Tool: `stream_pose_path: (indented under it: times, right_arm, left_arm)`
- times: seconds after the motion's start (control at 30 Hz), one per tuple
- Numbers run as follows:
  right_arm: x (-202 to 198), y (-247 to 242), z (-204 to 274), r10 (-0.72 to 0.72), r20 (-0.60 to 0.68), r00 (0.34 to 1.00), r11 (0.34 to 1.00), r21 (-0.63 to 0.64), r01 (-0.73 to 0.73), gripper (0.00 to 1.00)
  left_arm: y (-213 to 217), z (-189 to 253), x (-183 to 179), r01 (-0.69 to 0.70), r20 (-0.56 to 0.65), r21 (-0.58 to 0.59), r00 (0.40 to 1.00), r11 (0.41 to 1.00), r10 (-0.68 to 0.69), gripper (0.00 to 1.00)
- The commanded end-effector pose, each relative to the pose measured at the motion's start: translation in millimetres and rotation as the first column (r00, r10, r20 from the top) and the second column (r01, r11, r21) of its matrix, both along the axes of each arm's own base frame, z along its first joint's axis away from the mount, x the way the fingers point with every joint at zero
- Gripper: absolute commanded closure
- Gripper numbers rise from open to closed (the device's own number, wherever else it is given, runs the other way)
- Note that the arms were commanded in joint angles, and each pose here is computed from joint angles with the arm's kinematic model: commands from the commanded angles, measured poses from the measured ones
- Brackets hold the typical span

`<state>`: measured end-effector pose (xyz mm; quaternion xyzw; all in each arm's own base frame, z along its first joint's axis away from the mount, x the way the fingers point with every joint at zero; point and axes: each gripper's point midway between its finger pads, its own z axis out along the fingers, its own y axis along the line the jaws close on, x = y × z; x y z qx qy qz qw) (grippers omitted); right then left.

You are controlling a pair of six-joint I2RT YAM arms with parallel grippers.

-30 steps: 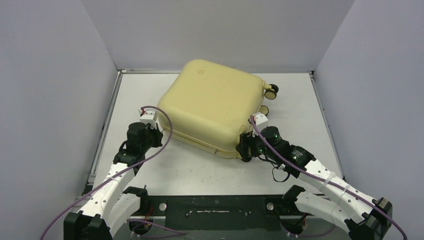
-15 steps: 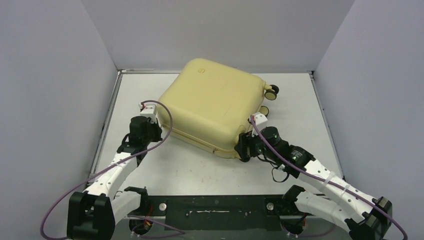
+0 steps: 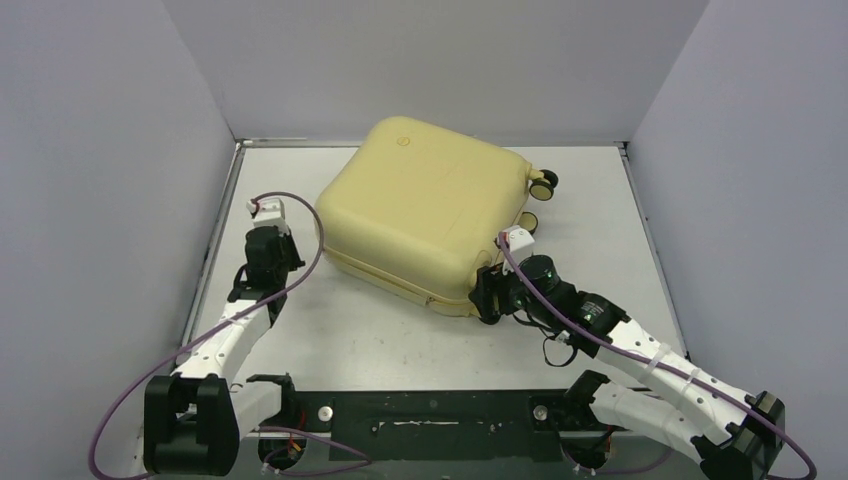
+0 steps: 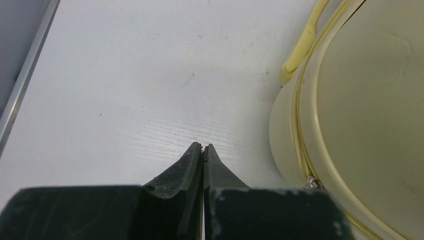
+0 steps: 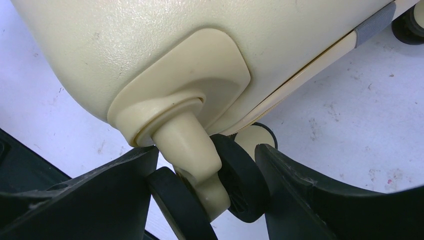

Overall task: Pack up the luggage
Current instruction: Zip the luggage at the center of the board.

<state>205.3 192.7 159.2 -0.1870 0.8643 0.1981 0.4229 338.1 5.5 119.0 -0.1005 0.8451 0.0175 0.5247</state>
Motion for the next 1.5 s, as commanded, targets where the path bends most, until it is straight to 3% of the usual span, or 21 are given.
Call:
stream_pose_path:
  times: [0.0,0.17,0.23,0.3,0.4,0.53,0.73,1.13,1.47]
  right_arm:
    - [0.6,-4.7,15.5,-0.007,0.053,0.999,1.0,-0.006,0.007,1.0]
    - [-1.7,-3.3,23.0,0.007,0.076,0.997,1.0,0.014,-0.008,1.0]
    - [-2.5,-2.2,24.0,0.014,0.078,0.997,1.0,0.016,-0.015,1.0]
    - [-2.4,-1.9,23.9,0.016,0.078,0.997,1.0,0.016,-0.017,1.0]
    - [-3.0,-0.2,23.9,0.024,0.076,0.997,1.0,0.018,-0.025,1.0]
    - [-4.4,0.8,26.0,0.032,0.082,0.996,0.999,0.029,-0.035,1.0]
    - [-6.9,2.5,28.2,0.046,0.088,0.995,0.998,0.039,-0.049,1.0]
    - [-9.4,4.2,32.5,0.057,0.102,0.993,0.996,0.055,-0.063,1.0]
    - [-11.3,7.1,32.8,0.072,0.103,0.992,0.995,0.064,-0.079,1.0]
  left_arm:
    - [2.5,33.7,20.4,-0.004,0.127,-0.01,0.992,1.0,0.005,1.0]
    - [-17.6,39.5,6.2,0.168,0.09,0.034,0.981,0.985,-0.17,0.97]
    - [-27.6,40.7,-3.0,0.246,0.071,0.037,0.966,0.969,-0.248,0.8]
    - [-41.4,28.3,-17.8,0.333,0.018,0.011,0.943,0.943,-0.333,0.51]
    - [-56.0,16.8,-29.1,0.392,-0.006,-0.039,0.92,0.919,-0.392,0.38]
    - [-71.6,13.9,-31.2,0.447,0.011,-0.104,0.894,0.889,-0.448,0.36]
    - [-74.7,13.9,-11.5,0.474,0.007,-0.107,0.88,0.874,-0.476,0.37]
    - [-71.7,26.4,5.4,0.528,0.187,-0.043,0.838,0.848,-0.513,0.39]
    - [-79.8,47.1,8.5,0.601,0.325,-0.004,0.757,0.799,-0.567,0.42]
